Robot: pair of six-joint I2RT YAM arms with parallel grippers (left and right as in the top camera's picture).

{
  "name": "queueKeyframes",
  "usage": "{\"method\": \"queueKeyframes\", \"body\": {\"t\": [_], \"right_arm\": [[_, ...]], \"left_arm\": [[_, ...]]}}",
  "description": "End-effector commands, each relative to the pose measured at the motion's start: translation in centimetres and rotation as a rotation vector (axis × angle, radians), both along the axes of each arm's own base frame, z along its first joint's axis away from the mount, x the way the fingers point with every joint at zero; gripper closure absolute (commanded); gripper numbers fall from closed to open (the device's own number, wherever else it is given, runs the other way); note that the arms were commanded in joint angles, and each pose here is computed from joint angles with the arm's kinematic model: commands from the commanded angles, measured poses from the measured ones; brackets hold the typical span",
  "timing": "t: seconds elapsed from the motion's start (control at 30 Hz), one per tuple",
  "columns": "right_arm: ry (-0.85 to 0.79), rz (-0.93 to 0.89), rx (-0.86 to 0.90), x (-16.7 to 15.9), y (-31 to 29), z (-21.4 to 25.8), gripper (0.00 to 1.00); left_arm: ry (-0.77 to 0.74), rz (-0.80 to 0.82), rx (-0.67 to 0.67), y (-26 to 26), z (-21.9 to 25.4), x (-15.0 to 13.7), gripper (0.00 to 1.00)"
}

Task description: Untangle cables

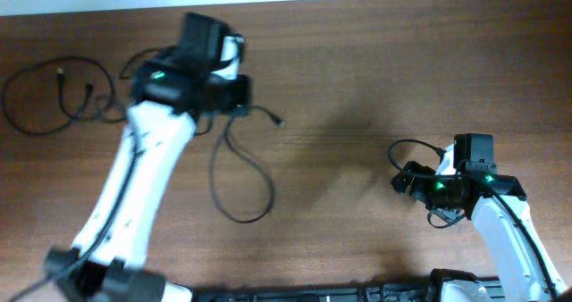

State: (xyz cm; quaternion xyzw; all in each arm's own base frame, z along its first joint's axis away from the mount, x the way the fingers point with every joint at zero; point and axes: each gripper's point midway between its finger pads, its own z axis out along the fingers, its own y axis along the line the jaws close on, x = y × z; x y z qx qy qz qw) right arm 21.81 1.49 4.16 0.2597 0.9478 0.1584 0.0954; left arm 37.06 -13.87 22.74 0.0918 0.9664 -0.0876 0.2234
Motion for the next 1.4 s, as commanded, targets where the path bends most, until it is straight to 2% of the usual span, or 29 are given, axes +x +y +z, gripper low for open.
{"method": "queueKeyframes", "body": {"t": [0.0, 0.1, 0.2, 0.33, 0.43, 0.5, 0.57, 0.6, 0.67, 0.73, 0.77, 0.83, 0.9, 0.97, 1.0, 1.03, 1.07, 1.23, 1.27, 1.3, 1.33, 1.37], "right_arm": [[-0.006, 0.018, -0.002, 0.1, 0.2, 0.1, 0.01], [-0.006, 0.018, -0.001, 0.1, 0.2, 0.1, 0.01], [-0.006, 0.018, -0.001, 0.1, 0.2, 0.1, 0.01], [-0.006, 0.018, -0.001, 0.1, 0.2, 0.1, 0.01], [-0.006, 0.018, -0.001, 0.1, 0.2, 0.1, 0.01], [-0.006, 0.018, -0.001, 0.1, 0.2, 0.1, 0.01], [-0.006, 0.018, -0.001, 0.1, 0.2, 0.1, 0.01], [-0.006, 0.018, -0.001, 0.1, 0.2, 0.1, 0.01], [-0.006, 0.018, -0.001, 0.1, 0.2, 0.1, 0.01], [-0.006, 0.018, -0.002, 0.1, 0.2, 0.1, 0.01], [-0.006, 0.018, -0.001, 0.1, 0.2, 0.1, 0.01], [-0.006, 0.018, -0.002, 0.1, 0.2, 0.1, 0.01], [-0.006, 0.018, -0.001, 0.1, 0.2, 0.1, 0.01], [-0.006, 0.018, -0.001, 0.1, 0.2, 0.1, 0.01], [-0.006, 0.018, -0.002, 0.1, 0.2, 0.1, 0.01], [-0.006, 0.018, -0.002, 0.1, 0.2, 0.1, 0.01], [-0.006, 0.018, -0.001, 0.1, 0.2, 0.1, 0.01], [-0.006, 0.018, -0.002, 0.1, 0.2, 0.1, 0.01], [-0.006, 0.018, -0.002, 0.1, 0.2, 0.1, 0.01], [-0.006, 0.018, -0.001, 0.1, 0.2, 0.1, 0.01], [-0.006, 0.018, -0.002, 0.1, 0.2, 0.1, 0.01], [-0.006, 0.018, -0.001, 0.1, 0.2, 0.1, 0.01]], "left_arm": [[0.075, 0.021, 0.128, -0.6, -4.6, 1.2, 1.0], [0.238, -0.005, 0.214, -1.2, -9.9, 0.1, 0.99], [0.441, -0.069, 0.166, -4.7, -14.8, -2.7, 0.93], [0.5, 0.061, 0.218, -5.2, -17.8, -3.2, 0.71], [0.526, 0.147, 0.247, -4.7, -19.3, -3.3, 0.66], [0.527, 0.232, 0.239, -4.6, -19.7, -3.1, 0.58], [0.488, 0.391, 0.283, -3.3, -19.9, -2.5, 0.55], [0.478, 0.423, 0.283, -3.1, -19.9, -2.4, 0.46], [0.438, 0.432, 0.319, -2.4, -19.8, -1.8, 0.34], [0.366, 0.449, 0.446, -0.2, -19.6, -1.4, 0.02], [0.369, 0.449, 0.462, 0.2, -19.8, -1.7, 0.01], [0.406, 0.446, 0.487, 0.8, -21.3, -3.1, 0.01], [0.455, 0.438, 0.454, 0.5, -22.7, -4.3, 0.01], [0.509, 0.426, 0.359, -1.1, -24.2, -5.1, 0.01], [0.547, 0.415, 0.283, -2.4, -25.0, -5.6, 0.06], [0.561, 0.443, 0.252, -2.8, -25.3, -5.8, 0.21], [0.56, 0.462, 0.249, -2.8, -25.4, -5.9, 0.49], [0.509, 0.467, 0.294, -2.0, -25.4, -5.3, 0.53], [0.504, 0.467, 0.299, -1.9, -25.6, -5.3, 0.68], [0.504, 0.467, 0.299, -1.9, -25.7, -5.4, 0.74], [0.504, 0.466, 0.3, -1.9, -25.7, -5.4, 0.91], [0.504, 0.462, 0.301, -1.9, -25.7, -5.4, 1.0]]}}
